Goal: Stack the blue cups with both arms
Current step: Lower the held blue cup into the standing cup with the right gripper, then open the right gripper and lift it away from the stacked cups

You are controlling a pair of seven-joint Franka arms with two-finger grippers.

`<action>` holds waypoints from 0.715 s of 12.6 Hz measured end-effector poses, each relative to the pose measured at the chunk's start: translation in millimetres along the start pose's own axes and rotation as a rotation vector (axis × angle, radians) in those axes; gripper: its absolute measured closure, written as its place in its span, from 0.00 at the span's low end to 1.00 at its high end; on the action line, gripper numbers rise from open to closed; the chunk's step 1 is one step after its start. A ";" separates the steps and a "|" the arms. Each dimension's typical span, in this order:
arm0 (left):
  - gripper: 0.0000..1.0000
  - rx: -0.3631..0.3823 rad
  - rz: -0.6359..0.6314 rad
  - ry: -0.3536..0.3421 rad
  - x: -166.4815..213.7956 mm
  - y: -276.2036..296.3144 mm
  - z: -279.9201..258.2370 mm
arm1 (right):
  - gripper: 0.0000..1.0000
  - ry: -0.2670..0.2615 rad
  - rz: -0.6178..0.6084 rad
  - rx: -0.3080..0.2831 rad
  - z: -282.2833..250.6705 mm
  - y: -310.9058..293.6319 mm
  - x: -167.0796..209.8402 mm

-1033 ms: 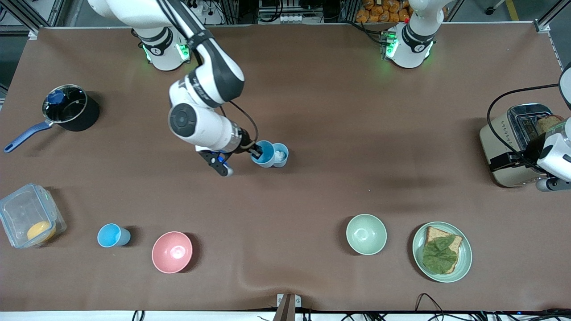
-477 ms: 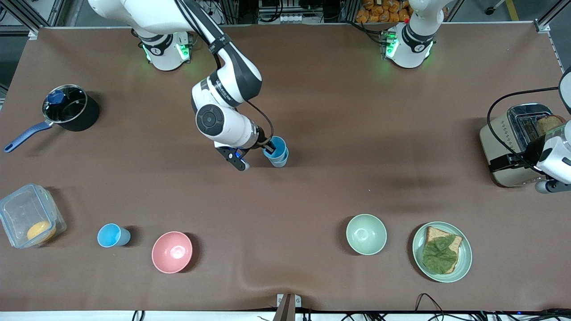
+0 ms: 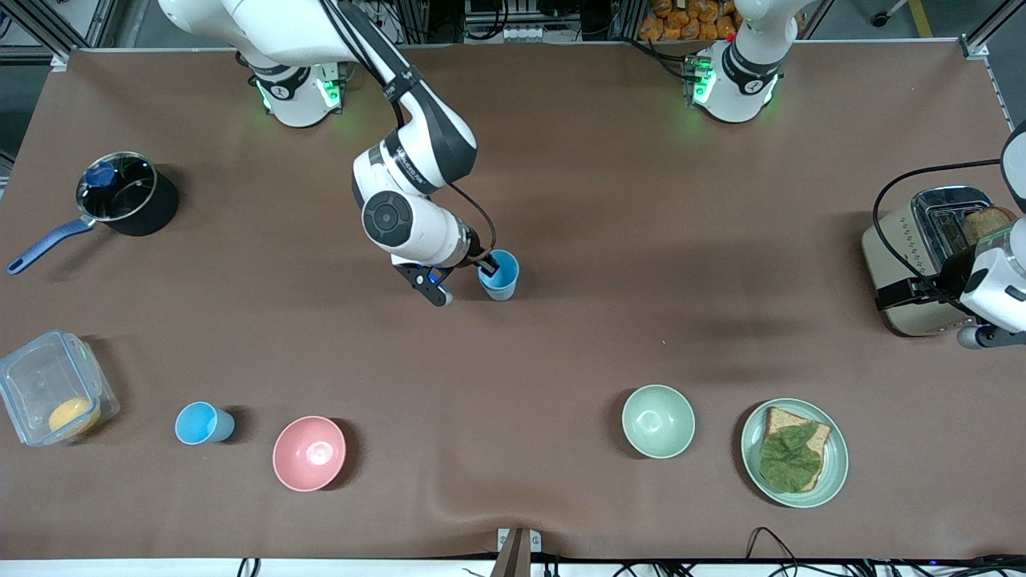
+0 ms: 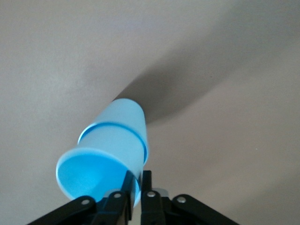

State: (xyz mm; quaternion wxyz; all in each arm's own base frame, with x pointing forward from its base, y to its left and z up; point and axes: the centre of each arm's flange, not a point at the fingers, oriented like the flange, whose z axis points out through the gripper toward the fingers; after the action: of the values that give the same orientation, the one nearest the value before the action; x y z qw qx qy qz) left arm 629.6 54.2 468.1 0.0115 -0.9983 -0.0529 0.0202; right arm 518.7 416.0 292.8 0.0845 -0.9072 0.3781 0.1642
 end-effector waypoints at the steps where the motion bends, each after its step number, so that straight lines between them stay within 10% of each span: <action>1: 0.00 0.000 0.000 0.000 0.0 0.0 0.0 | 0.72 0.002 0.014 0.006 -3.0 -1.2 0.4; 7: 0.00 0.006 0.016 0.045 -4.4 11.9 -26.7 | 0.02 0.073 -0.035 0.118 -119.9 8.9 38.2; 9: 0.00 0.013 0.024 0.069 -16.1 21.3 -54.7 | 0.00 0.137 -0.166 0.076 -158.0 34.8 86.3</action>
State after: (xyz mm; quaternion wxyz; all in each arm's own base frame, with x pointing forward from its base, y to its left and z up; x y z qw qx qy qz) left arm 618.2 30.2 522.8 0.0197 -0.9989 -0.0406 -0.0140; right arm 587.8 291.1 407.9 0.1059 -0.9406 0.3127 0.0797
